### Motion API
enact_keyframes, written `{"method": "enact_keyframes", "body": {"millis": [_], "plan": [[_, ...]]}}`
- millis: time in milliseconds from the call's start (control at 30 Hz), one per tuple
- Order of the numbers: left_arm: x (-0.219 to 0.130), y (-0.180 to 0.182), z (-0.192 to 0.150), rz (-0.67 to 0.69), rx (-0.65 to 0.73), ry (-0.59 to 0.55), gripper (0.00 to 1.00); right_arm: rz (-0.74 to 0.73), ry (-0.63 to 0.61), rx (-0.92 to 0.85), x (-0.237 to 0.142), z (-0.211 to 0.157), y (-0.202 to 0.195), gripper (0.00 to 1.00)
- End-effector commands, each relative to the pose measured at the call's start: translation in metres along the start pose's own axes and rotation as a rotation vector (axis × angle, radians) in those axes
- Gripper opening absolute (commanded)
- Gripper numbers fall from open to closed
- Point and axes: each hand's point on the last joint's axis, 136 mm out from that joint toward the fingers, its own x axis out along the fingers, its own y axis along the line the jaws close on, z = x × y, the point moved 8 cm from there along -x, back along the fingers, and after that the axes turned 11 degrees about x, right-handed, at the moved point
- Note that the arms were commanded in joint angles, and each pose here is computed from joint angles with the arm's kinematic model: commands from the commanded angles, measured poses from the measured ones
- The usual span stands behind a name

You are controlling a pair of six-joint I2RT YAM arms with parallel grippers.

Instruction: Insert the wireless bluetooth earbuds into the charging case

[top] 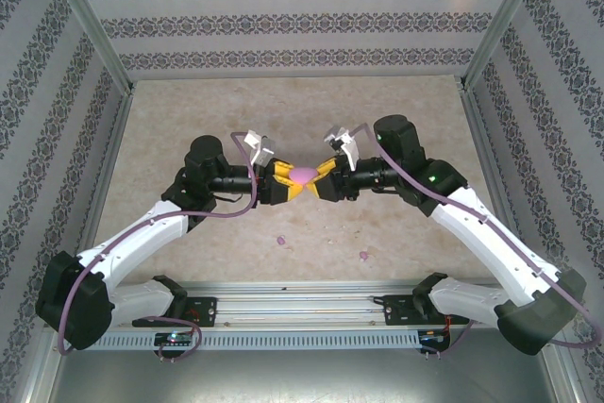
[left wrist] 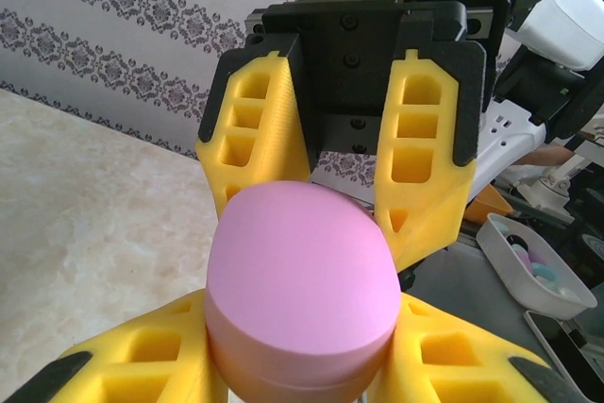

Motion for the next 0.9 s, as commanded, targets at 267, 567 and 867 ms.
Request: {"method": "enact_keyframes", "body": {"millis": [267,567,867], "plan": [[-0.002,-0.010,0.010,-0.042,0.058,-0.023,0.07,-0.019,-0.117,0.175,-0.010,0.030,-0.021,0.53],[-0.003,0.000,0.005,0.064,0.080,-0.015,0.07,-0.050,-0.136,0.291,-0.014,0.028,-0.023,0.56],[-0.006,0.015,-0.013,0.232,0.068,0.071,0.06,-0.151,-0.187,0.440,-0.029,0.017,-0.019,0.57]]}}
